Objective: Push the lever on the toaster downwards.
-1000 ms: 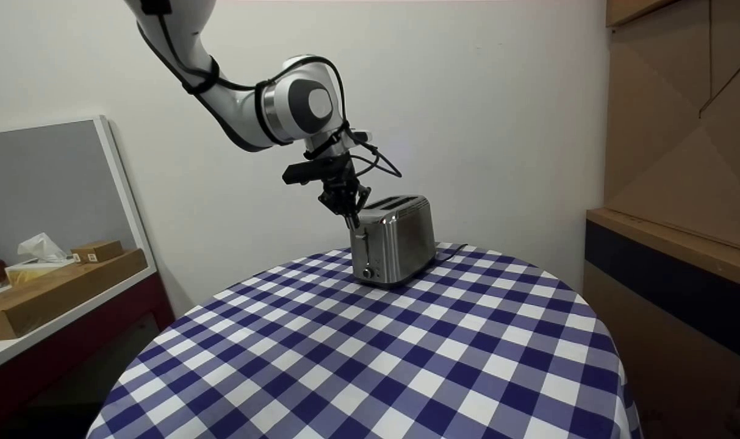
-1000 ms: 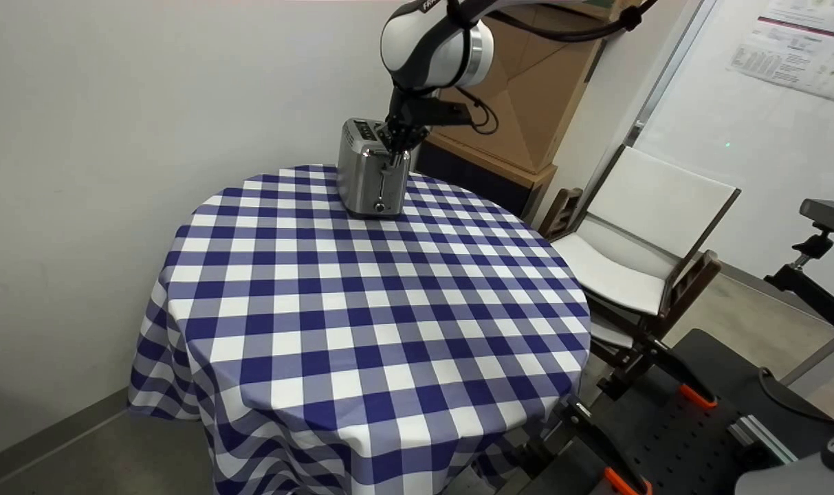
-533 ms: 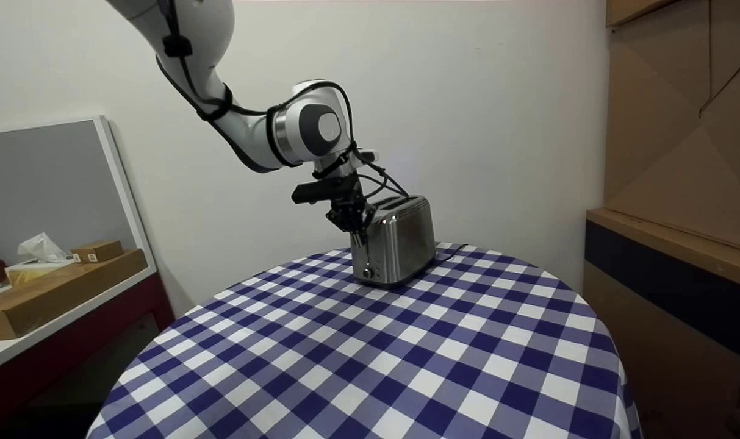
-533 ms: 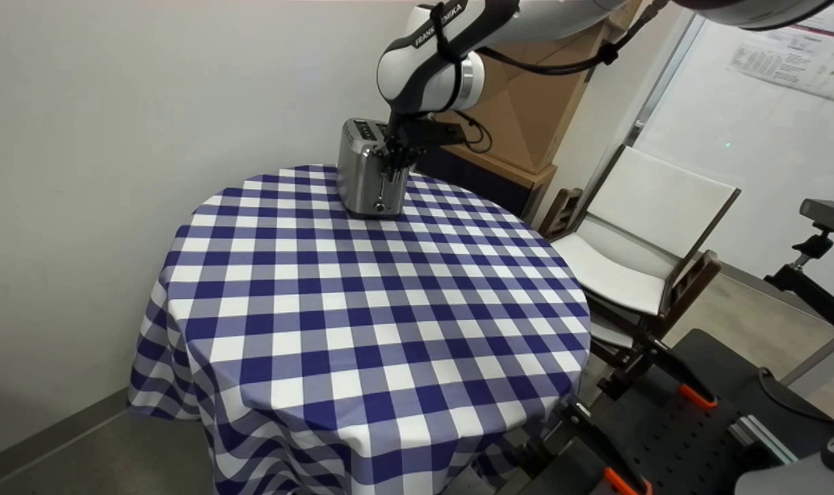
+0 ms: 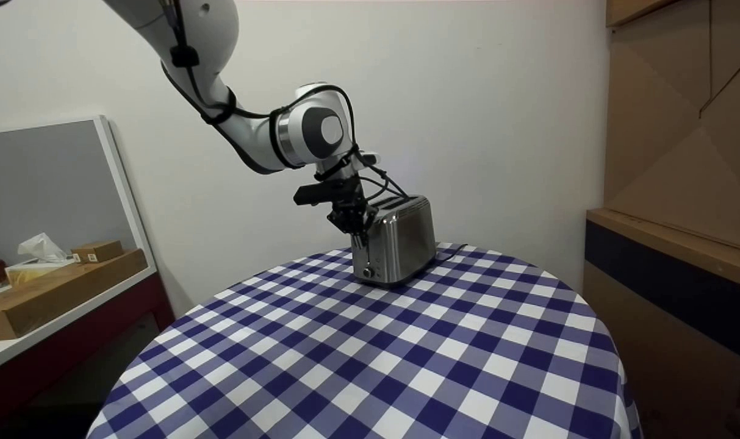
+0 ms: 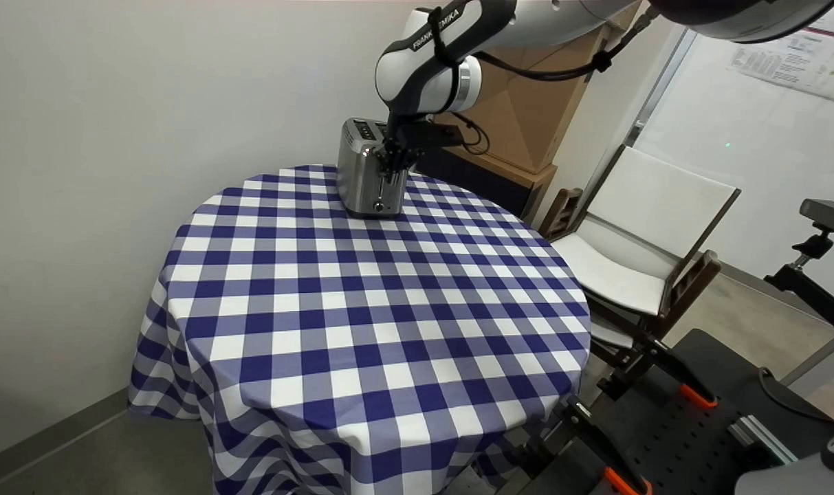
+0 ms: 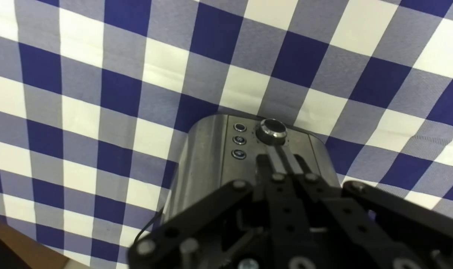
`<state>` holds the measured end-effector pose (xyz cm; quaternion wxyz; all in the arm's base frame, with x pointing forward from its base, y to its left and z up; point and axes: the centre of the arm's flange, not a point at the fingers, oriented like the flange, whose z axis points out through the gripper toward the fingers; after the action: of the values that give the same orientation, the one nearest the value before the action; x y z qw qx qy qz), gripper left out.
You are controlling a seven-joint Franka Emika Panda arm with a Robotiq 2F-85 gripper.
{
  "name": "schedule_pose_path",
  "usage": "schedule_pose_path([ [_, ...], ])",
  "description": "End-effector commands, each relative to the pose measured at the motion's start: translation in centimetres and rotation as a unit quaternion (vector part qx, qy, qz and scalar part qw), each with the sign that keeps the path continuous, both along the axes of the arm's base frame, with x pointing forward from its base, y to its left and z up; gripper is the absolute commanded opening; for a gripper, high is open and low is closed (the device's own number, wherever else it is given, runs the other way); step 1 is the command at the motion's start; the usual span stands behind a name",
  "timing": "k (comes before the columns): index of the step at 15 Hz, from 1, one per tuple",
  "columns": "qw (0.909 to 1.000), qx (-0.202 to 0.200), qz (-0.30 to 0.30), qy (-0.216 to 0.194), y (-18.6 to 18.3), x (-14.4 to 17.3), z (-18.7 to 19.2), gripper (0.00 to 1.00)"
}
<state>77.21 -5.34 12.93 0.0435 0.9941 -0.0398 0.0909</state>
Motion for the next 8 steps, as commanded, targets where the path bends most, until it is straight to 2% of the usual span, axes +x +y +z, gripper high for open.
schedule_pose_path([
  [1,0.9998,0.017,-0.008,-0.007,-0.7,1.6,0.7,0.0],
  [8,0.9987,0.05,-0.012,0.004,-0.8,2.1,3.1,0.0],
])
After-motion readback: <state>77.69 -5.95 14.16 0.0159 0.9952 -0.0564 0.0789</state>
